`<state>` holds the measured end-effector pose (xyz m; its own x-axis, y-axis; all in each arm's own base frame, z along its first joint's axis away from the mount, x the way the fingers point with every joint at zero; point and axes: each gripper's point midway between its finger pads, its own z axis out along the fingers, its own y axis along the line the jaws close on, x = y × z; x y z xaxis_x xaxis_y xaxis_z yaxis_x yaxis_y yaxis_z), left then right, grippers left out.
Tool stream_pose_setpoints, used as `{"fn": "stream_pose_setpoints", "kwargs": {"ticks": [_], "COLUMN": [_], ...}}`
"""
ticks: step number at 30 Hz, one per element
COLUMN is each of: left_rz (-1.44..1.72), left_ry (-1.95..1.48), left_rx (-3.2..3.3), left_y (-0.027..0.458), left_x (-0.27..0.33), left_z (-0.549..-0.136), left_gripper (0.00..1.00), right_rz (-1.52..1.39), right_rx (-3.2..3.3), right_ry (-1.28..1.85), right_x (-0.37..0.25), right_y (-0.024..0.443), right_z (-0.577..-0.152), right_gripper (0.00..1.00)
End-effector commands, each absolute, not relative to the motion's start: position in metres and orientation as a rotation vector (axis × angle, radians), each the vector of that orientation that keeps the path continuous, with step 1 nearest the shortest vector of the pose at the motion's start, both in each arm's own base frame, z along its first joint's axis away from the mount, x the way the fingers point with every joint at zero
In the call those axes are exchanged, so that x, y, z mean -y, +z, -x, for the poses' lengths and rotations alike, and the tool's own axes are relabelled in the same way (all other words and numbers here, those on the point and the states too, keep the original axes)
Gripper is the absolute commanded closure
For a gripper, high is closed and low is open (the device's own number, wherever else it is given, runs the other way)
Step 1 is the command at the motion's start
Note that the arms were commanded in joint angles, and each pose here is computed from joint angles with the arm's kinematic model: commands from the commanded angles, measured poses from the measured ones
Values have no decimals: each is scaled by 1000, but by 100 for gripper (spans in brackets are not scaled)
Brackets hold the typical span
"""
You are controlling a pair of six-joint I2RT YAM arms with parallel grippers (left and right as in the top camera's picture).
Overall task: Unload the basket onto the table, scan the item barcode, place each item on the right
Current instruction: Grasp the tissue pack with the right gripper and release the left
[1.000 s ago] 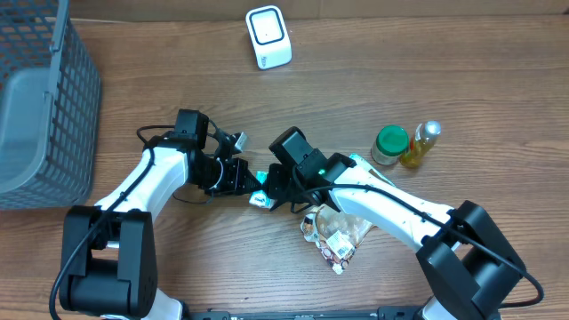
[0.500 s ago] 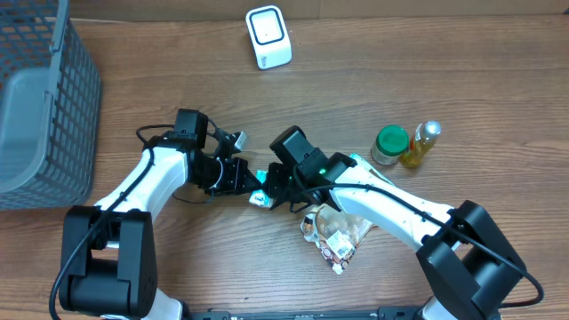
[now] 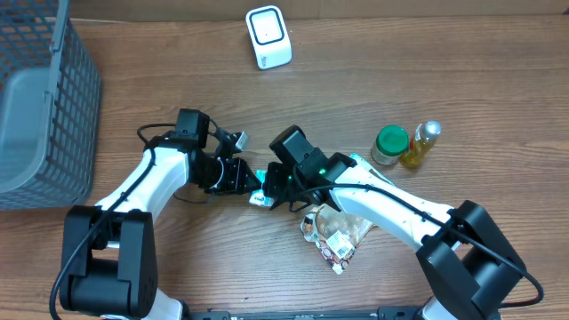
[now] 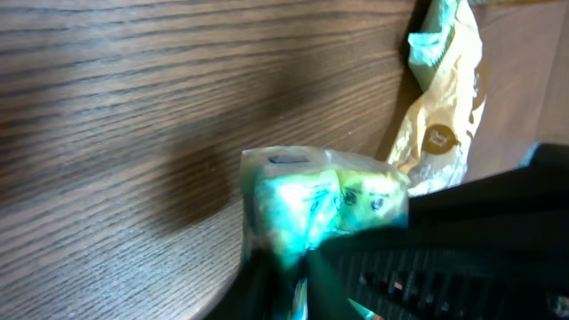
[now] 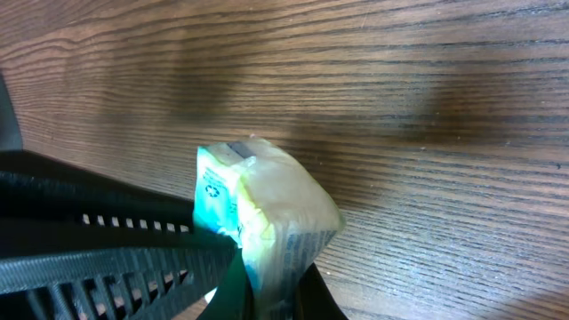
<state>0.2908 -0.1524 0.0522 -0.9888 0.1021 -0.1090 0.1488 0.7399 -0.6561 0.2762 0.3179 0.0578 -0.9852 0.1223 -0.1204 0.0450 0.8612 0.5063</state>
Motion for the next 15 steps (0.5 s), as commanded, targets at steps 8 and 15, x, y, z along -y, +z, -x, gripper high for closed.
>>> {"fn": "stream_pose_setpoints", "kwargs": {"ticks": [8,15], "left_rz": [-249,-120], "left_ry": [-1054,-962], "left_rx": [-2848,-2825], "left_y": [54,65], "left_x": [150,128], "left_z": [-295,-323], "left_gripper": [63,44], "right_rz": [-137,-9], "right_rx": [-2878,-2825], "right_ry": [729,749], "right_x": [-313,-319], "right_y": [51,56], "right_z": [-279,-285], "right_gripper": [96,96]}}
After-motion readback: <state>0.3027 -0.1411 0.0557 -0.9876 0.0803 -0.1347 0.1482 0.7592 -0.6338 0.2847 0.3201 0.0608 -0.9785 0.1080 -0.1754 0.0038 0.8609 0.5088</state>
